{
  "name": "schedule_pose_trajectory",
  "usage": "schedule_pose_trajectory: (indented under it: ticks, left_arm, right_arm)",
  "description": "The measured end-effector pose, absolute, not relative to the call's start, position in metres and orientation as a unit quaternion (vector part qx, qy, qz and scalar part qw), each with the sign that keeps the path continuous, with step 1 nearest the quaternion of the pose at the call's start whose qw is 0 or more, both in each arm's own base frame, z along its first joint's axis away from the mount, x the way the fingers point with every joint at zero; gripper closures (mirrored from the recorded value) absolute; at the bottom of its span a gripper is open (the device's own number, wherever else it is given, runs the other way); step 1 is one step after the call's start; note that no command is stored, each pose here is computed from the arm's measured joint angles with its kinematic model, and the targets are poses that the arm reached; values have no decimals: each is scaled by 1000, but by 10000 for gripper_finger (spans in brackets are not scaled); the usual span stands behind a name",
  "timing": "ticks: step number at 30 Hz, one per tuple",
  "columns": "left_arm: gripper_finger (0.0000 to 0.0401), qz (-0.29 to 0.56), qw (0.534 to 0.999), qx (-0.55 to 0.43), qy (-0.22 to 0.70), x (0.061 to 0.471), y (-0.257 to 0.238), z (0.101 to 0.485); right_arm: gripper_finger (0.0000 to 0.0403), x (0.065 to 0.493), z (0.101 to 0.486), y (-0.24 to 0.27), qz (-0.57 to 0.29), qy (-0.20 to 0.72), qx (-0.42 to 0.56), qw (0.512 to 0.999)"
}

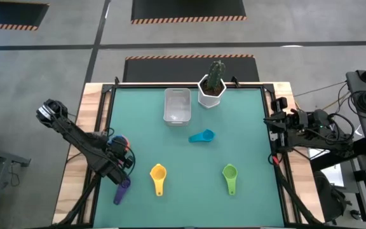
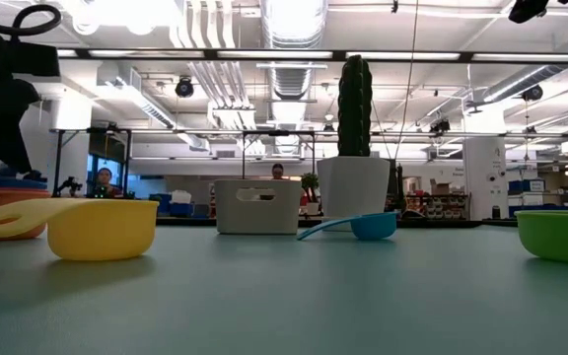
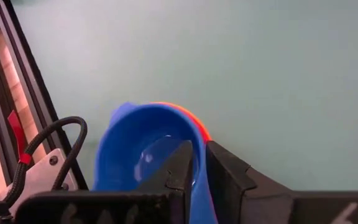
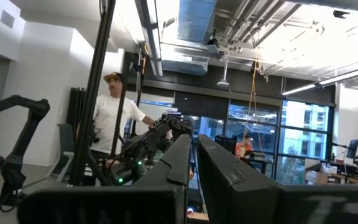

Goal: Nest measuring cups in basket
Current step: Stack the blue measuring cup on top of the red measuring cup

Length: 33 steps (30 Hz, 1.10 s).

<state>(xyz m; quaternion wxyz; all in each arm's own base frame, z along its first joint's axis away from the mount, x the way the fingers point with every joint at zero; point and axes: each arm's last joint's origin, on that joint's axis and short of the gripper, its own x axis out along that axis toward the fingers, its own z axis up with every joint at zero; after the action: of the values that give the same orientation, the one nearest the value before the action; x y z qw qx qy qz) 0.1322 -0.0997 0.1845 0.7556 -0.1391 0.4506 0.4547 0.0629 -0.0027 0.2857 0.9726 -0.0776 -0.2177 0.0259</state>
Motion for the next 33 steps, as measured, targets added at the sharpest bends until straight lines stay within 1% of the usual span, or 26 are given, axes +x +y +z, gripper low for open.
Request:
schedule_pose_trajectory:
  ticks: [12,18,23,27,33]
  left_arm:
    - [347,452,756,-142,452,133,-101,187]
    - [343,404,743,-148,513,140,-111,200]
    - [364,374,701,-140,591,136,-114,206]
    - [396,379,680,-141,612,131,-113,205]
    - [400,392,671,-130,616,126,-111,206]
  right_arm:
    - [385,63,286,-3,26,-218,-77,973]
    - [385,63,286,-3,26,-218,-77,973]
    - [385,63,285,-3,26,-215,-76,973]
    - [385,63,285,-3,26,-215,-76,973]
    - [385,63,285,-3,26,-215,-77,973]
